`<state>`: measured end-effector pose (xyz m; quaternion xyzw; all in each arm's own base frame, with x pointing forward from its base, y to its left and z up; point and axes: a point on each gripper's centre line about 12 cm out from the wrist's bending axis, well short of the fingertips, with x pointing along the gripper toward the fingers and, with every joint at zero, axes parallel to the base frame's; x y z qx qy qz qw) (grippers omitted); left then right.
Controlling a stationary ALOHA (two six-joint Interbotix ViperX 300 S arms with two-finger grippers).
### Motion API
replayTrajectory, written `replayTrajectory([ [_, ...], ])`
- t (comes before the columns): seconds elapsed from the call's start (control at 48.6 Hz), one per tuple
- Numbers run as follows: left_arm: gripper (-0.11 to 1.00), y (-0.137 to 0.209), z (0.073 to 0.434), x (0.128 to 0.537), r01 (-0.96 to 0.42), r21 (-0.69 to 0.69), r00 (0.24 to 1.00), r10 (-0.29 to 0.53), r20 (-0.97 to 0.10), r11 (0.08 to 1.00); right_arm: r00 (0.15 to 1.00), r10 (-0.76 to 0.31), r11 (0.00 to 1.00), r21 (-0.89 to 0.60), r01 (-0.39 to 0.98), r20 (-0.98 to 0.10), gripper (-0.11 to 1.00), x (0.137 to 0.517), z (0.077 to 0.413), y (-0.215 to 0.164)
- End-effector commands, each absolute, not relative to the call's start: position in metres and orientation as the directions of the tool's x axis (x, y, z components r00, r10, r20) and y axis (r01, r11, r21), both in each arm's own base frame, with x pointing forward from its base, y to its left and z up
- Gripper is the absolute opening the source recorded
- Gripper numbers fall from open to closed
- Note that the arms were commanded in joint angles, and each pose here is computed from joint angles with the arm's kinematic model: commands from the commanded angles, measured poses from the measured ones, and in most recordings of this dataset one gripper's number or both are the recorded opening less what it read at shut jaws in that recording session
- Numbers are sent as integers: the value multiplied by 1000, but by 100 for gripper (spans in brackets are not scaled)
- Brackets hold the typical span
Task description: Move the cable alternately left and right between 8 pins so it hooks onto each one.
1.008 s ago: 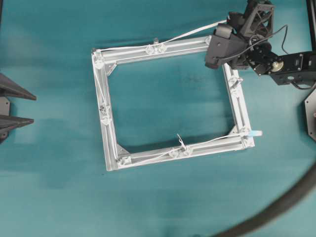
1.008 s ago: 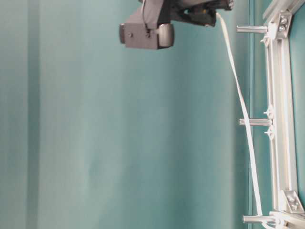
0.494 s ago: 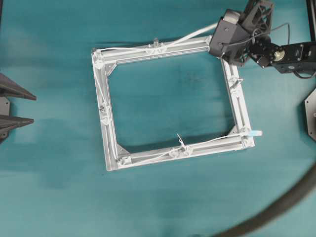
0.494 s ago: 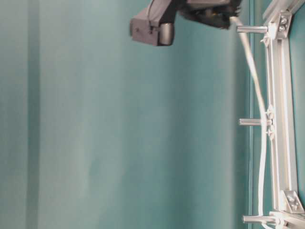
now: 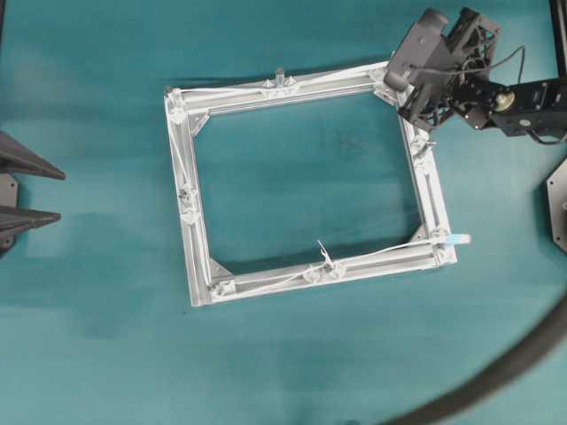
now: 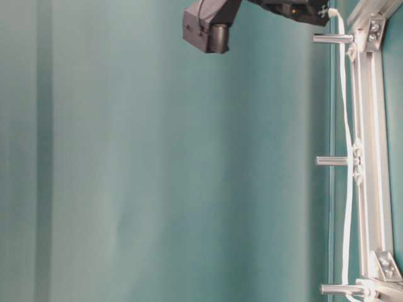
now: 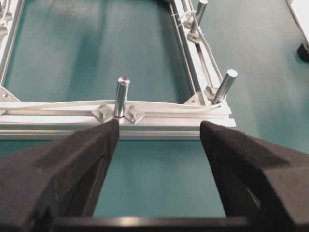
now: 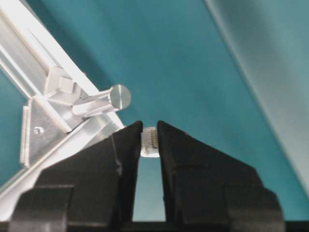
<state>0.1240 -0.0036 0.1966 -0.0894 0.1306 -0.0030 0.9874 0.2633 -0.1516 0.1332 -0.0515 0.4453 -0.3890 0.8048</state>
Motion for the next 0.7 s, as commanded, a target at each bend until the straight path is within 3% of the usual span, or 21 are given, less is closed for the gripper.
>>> replayTrajectory([
  [0.0,78,-3,206,126,-20,-181,970,-25,-243,983,305,-654,674,-350,651,-692,13,265,142,-149],
  [0.37,78,-3,206,126,-20,-181,970,-25,-243,983,359,-491,571,18,821,-794,13,271,150,-129],
  [0.679,78,-3,206,126,-18,-181,970,-27,-243,983,347,-408,443,149,884,-844,10,267,146,-118],
])
